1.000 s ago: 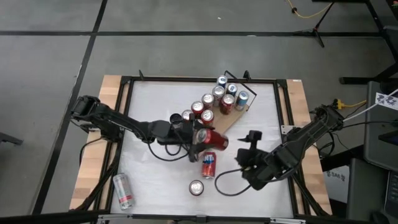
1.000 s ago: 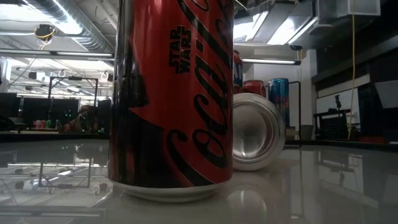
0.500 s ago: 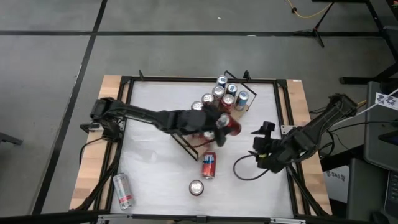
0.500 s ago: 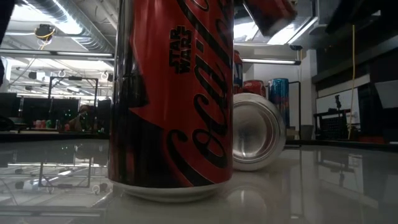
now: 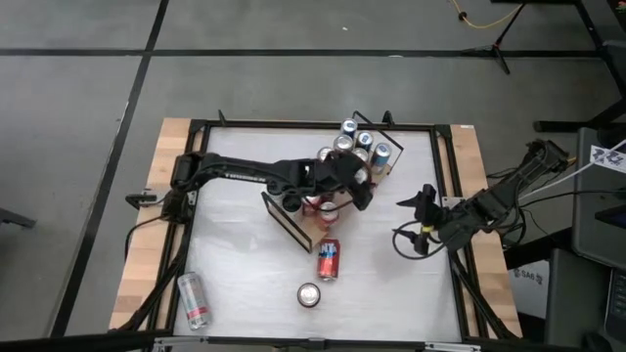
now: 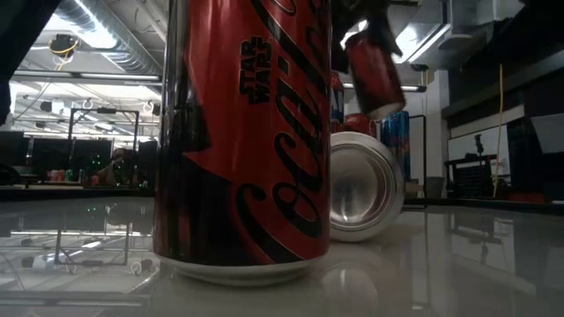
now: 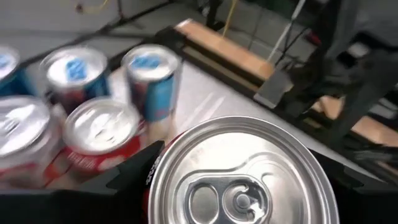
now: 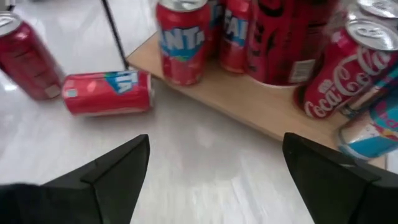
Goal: Place canned beverage on shelf
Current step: Put the red black soda can on the shelf
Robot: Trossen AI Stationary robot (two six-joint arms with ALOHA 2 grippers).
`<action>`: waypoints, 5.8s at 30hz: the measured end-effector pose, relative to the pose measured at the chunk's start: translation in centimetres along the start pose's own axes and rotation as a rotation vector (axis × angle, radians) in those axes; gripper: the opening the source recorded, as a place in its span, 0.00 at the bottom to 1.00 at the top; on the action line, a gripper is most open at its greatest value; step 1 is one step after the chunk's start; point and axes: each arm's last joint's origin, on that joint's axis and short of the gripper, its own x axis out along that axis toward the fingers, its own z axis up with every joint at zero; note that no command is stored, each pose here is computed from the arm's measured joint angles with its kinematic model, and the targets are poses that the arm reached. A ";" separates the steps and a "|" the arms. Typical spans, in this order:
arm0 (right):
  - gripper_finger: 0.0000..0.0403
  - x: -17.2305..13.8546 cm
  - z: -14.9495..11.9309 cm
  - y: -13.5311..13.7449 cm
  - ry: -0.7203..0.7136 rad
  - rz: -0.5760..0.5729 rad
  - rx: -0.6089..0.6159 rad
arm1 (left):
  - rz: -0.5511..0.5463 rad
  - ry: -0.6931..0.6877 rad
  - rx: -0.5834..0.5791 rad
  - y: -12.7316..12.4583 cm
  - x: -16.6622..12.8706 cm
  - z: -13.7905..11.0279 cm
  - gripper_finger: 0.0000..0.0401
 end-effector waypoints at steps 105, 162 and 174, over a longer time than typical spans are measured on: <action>0.89 14.8 -2.0 -1.4 0.001 -0.461 0.207 | 0.199 0.099 -0.048 2.2 4.1 -3.5 0.76; 0.89 13.7 -1.0 -1.5 -0.037 -0.412 0.219 | 0.109 -0.007 -0.008 1.5 0.5 0.3 0.90; 0.89 13.5 -0.9 -1.4 -0.029 -0.373 0.221 | 0.110 0.032 0.308 2.2 -3.7 2.6 0.90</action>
